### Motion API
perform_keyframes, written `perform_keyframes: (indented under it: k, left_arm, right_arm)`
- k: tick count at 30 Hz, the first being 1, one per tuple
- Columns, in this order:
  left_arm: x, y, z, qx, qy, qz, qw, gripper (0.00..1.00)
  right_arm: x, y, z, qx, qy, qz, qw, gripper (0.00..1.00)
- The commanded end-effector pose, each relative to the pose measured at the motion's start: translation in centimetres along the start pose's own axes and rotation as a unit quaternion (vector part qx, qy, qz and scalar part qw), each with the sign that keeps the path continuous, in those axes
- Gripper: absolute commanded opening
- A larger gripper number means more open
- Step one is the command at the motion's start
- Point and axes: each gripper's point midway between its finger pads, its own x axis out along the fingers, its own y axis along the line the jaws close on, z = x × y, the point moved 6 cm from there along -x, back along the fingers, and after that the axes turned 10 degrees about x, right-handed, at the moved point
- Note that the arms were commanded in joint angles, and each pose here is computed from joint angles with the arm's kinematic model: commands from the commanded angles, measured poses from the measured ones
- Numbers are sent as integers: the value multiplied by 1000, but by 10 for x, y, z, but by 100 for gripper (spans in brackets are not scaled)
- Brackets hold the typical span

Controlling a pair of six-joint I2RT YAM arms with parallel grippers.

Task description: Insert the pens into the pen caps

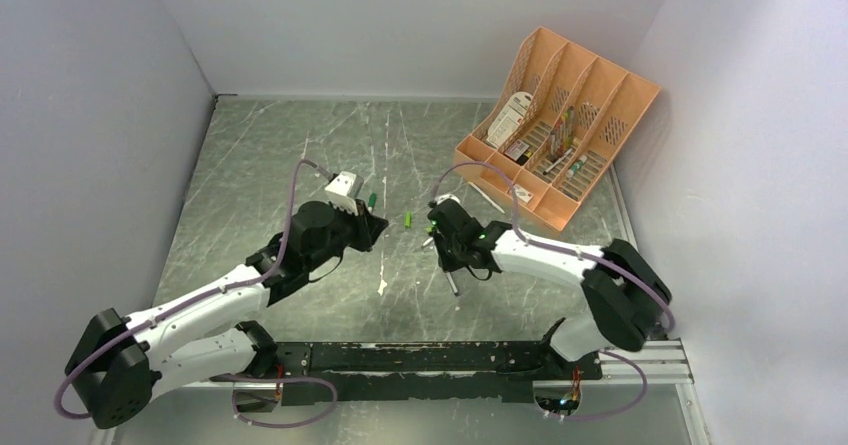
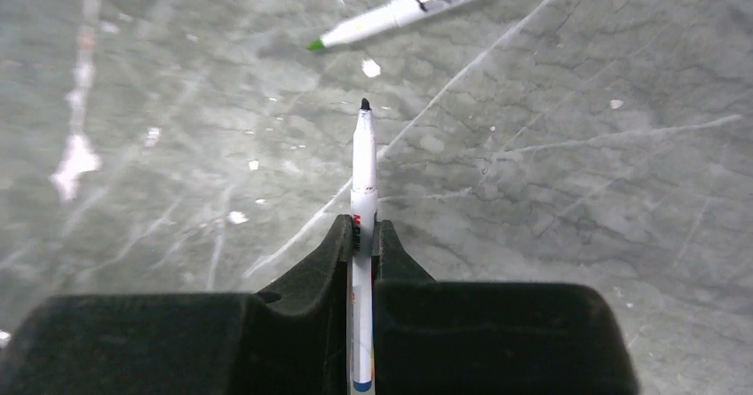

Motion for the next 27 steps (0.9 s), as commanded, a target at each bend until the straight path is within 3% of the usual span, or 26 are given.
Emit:
perform_keyframes:
  k: [1, 4, 5, 6, 8, 11, 16, 27]
  left_arm:
    - [2, -31, 16, -30, -56, -156, 986, 29]
    - [-2, -46, 18, -58, -105, -238, 964, 44]
    - [-4, -50, 17, -75, -114, -257, 957, 54]
    - [-5, -54, 18, -85, -125, -276, 949, 62]
    - [-8, -59, 19, -96, -147, -308, 935, 69]
    - [-16, -66, 23, -112, -178, -350, 913, 71]
    - [-20, -70, 32, -116, -213, -378, 894, 70]
    - [0, -70, 31, -120, -210, -367, 898, 67]
  right_arm:
    - [-38, 14, 30, 30, -91, 54, 994, 0]
    - [-64, 21, 57, 65, -190, 93, 975, 0]
    - [-73, 23, 64, 77, -222, 112, 966, 0]
    - [-85, 27, 72, 87, -257, 141, 952, 0]
    - [-108, 34, 82, 101, -313, 201, 923, 0]
    - [-136, 42, 94, 105, -369, 260, 886, 0]
    - [-160, 55, 108, 76, -386, 297, 870, 0]
    - [-180, 64, 111, 70, -392, 344, 851, 0]
